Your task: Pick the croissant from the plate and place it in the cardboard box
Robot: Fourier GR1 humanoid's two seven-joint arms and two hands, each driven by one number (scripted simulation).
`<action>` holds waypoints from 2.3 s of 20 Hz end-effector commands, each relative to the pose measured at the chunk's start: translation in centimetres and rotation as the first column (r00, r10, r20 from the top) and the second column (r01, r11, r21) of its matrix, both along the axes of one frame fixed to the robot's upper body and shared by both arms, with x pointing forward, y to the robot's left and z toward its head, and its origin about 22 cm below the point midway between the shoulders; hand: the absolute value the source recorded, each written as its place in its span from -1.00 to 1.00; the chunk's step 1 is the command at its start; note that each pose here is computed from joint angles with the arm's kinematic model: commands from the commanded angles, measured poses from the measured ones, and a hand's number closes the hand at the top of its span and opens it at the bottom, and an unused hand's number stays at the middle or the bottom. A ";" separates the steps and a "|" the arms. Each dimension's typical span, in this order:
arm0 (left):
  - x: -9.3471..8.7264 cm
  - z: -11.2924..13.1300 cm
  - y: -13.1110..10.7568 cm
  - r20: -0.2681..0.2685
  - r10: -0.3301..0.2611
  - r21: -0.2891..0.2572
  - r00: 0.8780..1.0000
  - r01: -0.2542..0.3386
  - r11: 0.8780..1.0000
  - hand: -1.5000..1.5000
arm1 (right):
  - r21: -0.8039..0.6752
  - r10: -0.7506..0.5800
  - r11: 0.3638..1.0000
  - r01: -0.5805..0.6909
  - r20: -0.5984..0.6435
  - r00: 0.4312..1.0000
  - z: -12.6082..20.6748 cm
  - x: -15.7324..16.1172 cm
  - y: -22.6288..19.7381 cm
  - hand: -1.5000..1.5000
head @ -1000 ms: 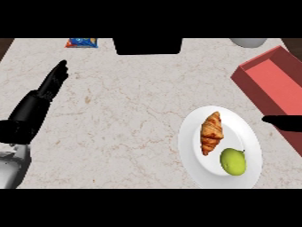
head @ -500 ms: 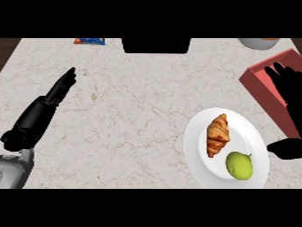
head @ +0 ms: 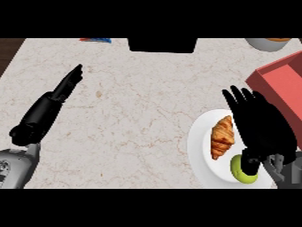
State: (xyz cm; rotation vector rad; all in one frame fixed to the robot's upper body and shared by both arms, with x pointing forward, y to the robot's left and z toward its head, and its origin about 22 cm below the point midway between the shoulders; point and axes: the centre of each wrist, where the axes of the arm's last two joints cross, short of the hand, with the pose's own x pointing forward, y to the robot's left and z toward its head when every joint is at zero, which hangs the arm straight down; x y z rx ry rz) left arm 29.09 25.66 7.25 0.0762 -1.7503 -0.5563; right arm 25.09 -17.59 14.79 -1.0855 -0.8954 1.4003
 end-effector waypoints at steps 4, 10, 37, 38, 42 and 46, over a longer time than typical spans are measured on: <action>0.3 -0.8 0.2 0.000 0.007 -0.003 1.000 -0.007 1.000 0.00 | -0.205 -0.138 0.972 0.112 -0.116 0.984 -2.1 1.3 6.2 -1.00; 0.3 -0.6 0.8 -0.006 0.011 0.005 1.000 -0.011 1.000 0.00 | -0.223 -0.210 0.959 0.173 -0.156 0.965 -4.7 2.5 9.9 -1.00; 0.1 -1.0 1.4 -0.005 0.028 0.005 1.000 -0.028 1.000 0.00 | -0.363 -0.327 0.895 0.258 -0.142 0.934 -9.2 6.9 9.2 -1.00; -1.9 -0.1 1.2 0.002 0.027 -0.020 1.000 -0.027 0.999 0.00 | -0.363 -0.324 0.896 0.255 -0.144 0.935 -10.5 6.0 8.4 -1.00; 0.4 0.4 1.3 -0.001 0.039 -0.016 0.999 -0.039 0.999 0.00 | -0.340 -0.306 0.911 0.232 -0.182 0.935 -12.1 5.9 7.8 -1.00; 0.3 -0.5 1.6 0.004 0.030 -0.002 1.000 -0.030 1.000 0.00 | -0.352 -0.330 0.901 0.253 -0.179 0.927 -13.4 5.1 7.7 -1.00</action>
